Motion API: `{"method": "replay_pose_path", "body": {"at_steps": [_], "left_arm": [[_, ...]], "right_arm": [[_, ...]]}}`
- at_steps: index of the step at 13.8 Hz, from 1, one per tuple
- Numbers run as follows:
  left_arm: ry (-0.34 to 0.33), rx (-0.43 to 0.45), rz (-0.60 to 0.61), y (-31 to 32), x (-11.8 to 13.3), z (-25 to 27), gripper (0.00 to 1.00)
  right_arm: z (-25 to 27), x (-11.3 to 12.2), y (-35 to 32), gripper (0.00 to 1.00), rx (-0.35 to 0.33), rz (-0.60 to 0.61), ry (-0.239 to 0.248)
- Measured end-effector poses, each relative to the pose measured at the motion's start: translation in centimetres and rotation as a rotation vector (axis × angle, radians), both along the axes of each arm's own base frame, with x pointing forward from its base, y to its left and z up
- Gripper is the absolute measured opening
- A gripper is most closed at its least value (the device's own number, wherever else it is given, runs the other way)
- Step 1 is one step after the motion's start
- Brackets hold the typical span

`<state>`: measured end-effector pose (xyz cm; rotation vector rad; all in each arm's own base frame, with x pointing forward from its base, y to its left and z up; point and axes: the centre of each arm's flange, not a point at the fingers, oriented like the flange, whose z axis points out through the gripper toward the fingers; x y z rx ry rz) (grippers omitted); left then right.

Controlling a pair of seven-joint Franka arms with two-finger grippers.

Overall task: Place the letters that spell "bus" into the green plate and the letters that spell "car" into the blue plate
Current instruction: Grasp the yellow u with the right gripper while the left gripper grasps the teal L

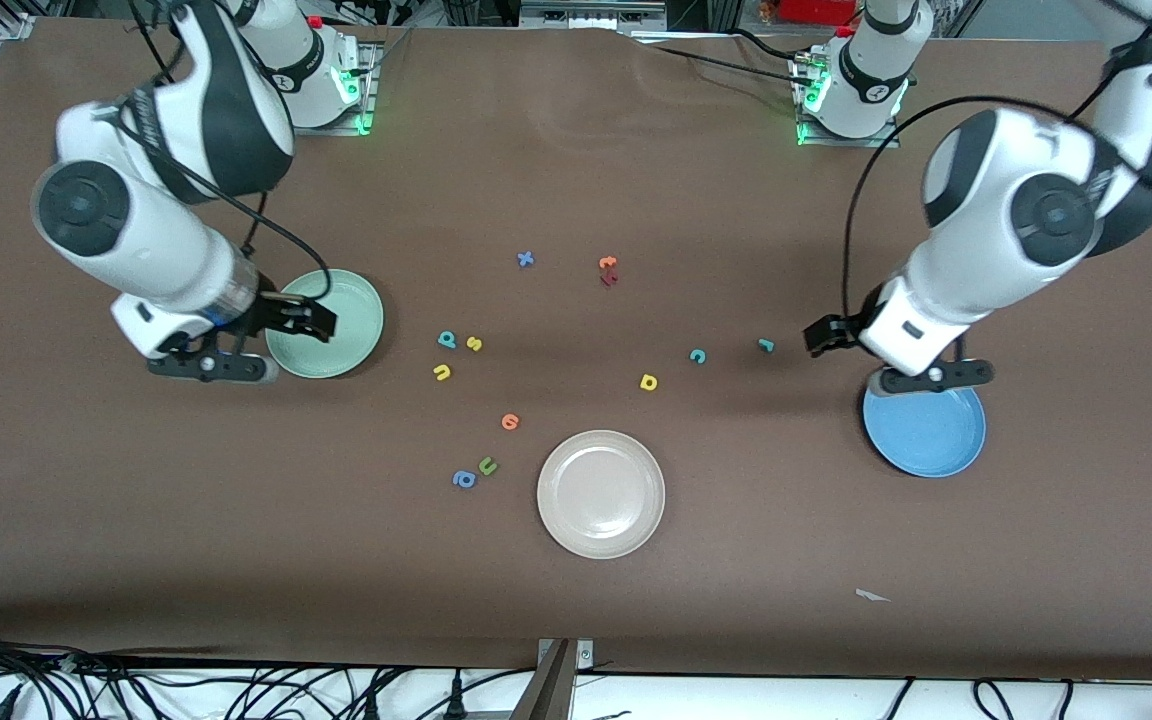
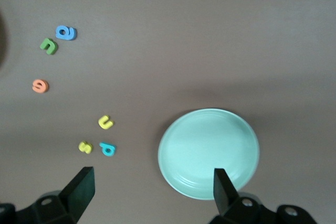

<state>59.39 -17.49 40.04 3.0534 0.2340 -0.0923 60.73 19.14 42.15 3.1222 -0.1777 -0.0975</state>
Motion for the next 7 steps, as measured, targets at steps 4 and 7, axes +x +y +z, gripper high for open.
{"method": "replay_pose_path", "body": {"at_steps": [4, 7], "left_arm": [[-0.02, 0.014, 0.016, -2.6, -3.4, -6.2, 1.0], [-0.06, 0.041, -0.006, -3.4, -6.8, -11.6, 1.0]], "right_arm": [[-8.0, 0.5, 5.5, 1.0, -0.007, -0.182, -0.014], [-14.2, 0.2, 8.3, 1.0, -0.019, -0.275, -0.003]]}}
